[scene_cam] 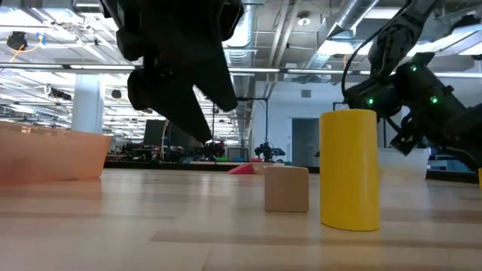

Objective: Sort & place blocks by color
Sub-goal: Put the yellow block into the transparent bin

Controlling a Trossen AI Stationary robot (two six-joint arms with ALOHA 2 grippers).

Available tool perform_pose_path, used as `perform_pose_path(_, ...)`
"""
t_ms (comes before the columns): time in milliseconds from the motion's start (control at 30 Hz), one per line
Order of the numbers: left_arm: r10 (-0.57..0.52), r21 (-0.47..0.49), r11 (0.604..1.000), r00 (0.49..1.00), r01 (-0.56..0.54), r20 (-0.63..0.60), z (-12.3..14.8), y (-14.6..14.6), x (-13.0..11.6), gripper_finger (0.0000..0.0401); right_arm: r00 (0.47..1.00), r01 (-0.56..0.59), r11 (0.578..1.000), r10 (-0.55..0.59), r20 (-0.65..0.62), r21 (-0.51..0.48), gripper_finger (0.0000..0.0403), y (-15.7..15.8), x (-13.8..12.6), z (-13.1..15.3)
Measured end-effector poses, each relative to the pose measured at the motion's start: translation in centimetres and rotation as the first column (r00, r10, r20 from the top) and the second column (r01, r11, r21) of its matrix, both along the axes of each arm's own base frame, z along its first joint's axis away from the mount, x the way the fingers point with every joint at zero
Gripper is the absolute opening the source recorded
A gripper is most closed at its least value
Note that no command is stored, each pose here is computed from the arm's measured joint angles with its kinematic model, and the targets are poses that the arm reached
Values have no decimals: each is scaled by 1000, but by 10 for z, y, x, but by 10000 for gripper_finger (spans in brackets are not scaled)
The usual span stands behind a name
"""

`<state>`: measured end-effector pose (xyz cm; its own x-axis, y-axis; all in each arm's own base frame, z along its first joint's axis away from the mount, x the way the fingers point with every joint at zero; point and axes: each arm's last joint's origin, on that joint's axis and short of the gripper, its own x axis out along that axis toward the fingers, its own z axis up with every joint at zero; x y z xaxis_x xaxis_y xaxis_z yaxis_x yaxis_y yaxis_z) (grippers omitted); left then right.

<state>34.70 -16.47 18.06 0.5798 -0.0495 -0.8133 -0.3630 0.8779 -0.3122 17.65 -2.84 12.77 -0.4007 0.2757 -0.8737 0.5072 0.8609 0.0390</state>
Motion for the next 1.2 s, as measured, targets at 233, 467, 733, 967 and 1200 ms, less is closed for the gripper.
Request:
perform_pose_path(233,-28,21,999,999,28,-27,-1,0,-2,283,998,8,1000,-7,-60,17,294,-1,3,-14)
perform_pose_path(467,-28,28,999,999,29,-42,-2,1,-3,283,998,30,1000,-29,-49,7,227,-2,6,-17)
perform_pose_path(733,-31,25,999,998,32,-50,-3,1,-4,283,995,94,996,-94,-27,-8,121,-10,11,-6)
perform_pose_path(967,-38,17,999,998,39,-58,-3,1,-4,283,981,91,992,-75,178,-84,138,-20,22,57)
perform_pose_path(1200,-37,11,999,998,37,-46,-2,0,-4,283,909,224,926,-85,408,-305,145,-50,13,132)
